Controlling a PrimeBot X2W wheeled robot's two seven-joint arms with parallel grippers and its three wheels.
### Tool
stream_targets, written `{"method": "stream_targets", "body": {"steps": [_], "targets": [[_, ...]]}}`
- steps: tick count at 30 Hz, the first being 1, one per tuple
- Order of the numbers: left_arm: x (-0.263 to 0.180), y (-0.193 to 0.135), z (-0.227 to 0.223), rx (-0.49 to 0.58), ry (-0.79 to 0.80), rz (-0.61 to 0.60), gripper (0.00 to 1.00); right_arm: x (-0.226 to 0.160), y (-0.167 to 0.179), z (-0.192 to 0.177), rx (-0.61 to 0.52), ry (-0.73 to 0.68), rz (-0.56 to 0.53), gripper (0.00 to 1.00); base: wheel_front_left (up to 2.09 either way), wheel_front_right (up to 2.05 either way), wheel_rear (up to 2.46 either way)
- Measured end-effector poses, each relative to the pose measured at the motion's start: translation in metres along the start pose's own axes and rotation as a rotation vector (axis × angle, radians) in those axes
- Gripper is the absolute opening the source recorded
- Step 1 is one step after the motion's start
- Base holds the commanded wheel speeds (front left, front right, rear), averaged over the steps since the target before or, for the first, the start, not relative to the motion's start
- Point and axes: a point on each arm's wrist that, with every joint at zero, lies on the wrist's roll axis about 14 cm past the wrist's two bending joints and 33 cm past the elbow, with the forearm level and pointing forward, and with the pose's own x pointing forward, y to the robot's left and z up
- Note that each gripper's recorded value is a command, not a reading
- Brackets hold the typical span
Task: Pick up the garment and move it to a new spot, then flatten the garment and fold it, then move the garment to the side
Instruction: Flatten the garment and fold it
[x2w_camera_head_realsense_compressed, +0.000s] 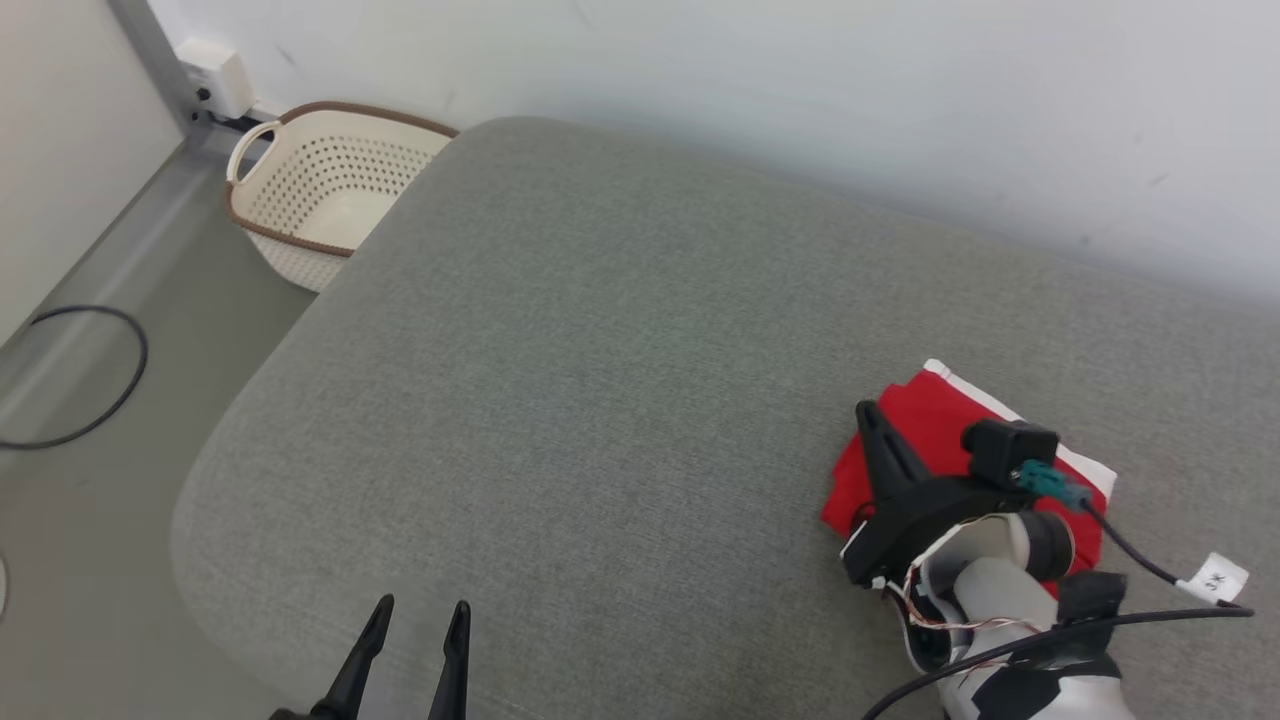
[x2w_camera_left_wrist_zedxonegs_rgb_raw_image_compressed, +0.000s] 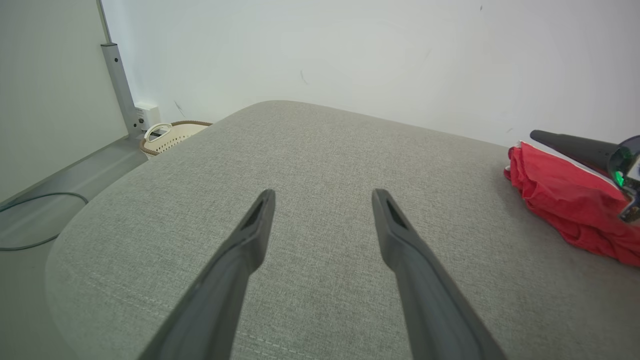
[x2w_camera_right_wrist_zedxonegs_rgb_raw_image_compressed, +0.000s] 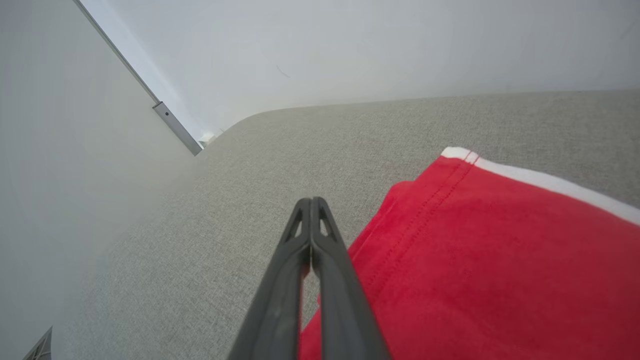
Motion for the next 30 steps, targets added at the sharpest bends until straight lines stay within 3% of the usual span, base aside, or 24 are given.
{"method": "stream_targets", "body": {"steps": [6,7,8,10,11,14,15,24,30], "targets": [[0.001,-0.008,-0.002,-0.011,0.001,-0.027,1.0,-0.015,-0.022,0.038,-0.015,-0.109,-0.039,0.0,0.0,0.0,0.0],[0.001,-0.01,-0.003,-0.014,0.002,-0.032,1.0,-0.019,-0.026,0.043,-0.018,-0.123,-0.049,0.07,0.0,0.0,0.0],[0.0,-0.012,-0.004,-0.017,0.007,-0.037,1.0,-0.024,-0.033,0.046,-0.023,-0.132,-0.065,0.24,0.0,0.0,0.0],[0.002,-0.014,-0.004,-0.02,0.002,-0.048,1.0,-0.036,-0.046,0.053,-0.038,-0.151,-0.093,0.45,0.0,0.0,0.0],[0.003,-0.016,-0.003,-0.021,-0.002,-0.054,1.0,-0.041,-0.053,0.057,-0.047,-0.163,-0.108,0.5,0.0,0.0,0.0],[0.006,-0.021,-0.001,-0.026,-0.008,-0.072,1.0,-0.059,-0.072,0.065,-0.064,-0.185,-0.158,0.92,0.0,0.0,0.0],[0.007,-0.023,-0.002,-0.027,-0.008,-0.078,1.0,-0.066,-0.078,0.065,-0.07,-0.186,-0.177,1.0,0.0,0.0,0.0],[0.013,-0.041,0.001,-0.038,-0.024,-0.134,1.0,-0.121,-0.122,0.058,-0.08,-0.18,-0.326,1.0,0.0,0.0,0.0],[0.014,-0.05,0.002,-0.045,-0.028,-0.161,1.0,-0.135,-0.128,0.042,-0.043,-0.134,-0.365,1.0,0.0,0.0,0.0]]}}
